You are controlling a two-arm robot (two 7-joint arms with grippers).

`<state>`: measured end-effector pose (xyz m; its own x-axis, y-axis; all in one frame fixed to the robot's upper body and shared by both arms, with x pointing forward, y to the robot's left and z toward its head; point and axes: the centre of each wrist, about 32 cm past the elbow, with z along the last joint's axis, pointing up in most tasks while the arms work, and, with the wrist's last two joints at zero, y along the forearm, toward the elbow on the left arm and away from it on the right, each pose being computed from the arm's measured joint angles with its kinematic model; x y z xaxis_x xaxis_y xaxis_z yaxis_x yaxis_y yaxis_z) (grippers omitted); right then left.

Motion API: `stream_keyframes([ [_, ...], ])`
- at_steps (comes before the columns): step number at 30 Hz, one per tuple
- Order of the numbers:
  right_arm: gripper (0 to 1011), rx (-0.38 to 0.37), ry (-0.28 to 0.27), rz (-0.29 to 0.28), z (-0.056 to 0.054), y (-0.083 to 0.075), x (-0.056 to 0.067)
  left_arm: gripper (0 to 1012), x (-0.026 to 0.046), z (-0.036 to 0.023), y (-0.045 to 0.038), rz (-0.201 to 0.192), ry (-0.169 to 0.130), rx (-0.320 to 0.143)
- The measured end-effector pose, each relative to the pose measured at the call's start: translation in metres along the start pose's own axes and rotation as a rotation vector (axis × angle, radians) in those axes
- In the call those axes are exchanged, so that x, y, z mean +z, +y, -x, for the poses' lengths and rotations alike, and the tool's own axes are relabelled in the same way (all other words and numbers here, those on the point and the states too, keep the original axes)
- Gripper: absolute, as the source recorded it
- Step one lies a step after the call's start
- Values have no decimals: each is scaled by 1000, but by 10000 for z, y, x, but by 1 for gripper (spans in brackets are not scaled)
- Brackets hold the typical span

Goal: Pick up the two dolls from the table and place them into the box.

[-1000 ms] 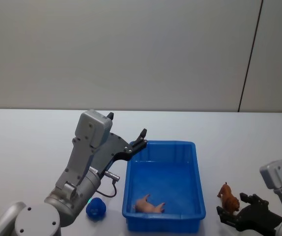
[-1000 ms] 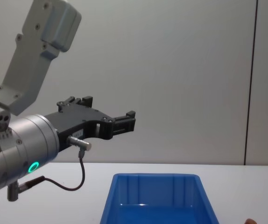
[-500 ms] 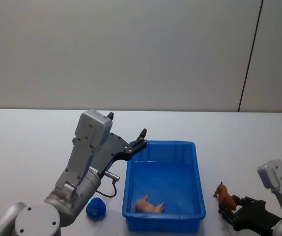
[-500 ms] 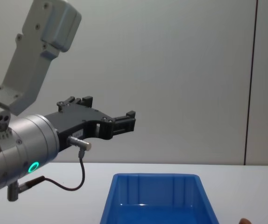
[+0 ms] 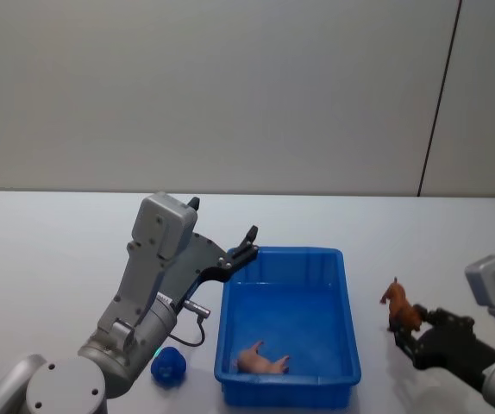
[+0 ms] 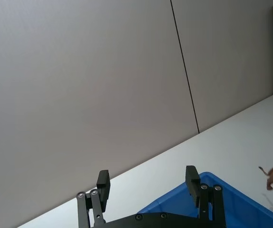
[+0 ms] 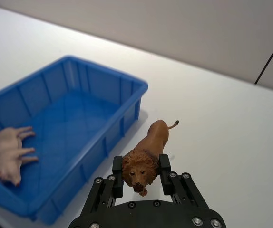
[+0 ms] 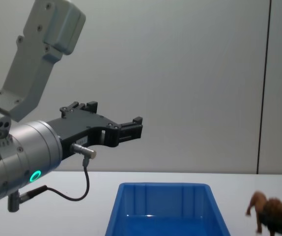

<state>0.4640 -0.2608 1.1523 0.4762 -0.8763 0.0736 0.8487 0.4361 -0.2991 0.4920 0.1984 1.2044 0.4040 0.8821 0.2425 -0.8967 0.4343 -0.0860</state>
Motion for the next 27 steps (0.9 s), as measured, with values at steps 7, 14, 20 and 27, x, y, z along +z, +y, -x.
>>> stream_keyframes([
  [7, 425, -9, -29, -89, -33, 7, 165, 1001, 0, 0, 0, 0, 0, 0],
  [14, 425, 25, -54, -164, -47, 35, 337, 1001, 0, 0, 0, 0, 0, 0],
  [20, 425, 89, -70, -201, -10, 96, 458, 1001, 0, 0, 0, 0, 0, 0],
  [27, 425, 166, -83, -199, 95, 203, 492, 1001, 0, 0, 0, 0, 0, 0],
])
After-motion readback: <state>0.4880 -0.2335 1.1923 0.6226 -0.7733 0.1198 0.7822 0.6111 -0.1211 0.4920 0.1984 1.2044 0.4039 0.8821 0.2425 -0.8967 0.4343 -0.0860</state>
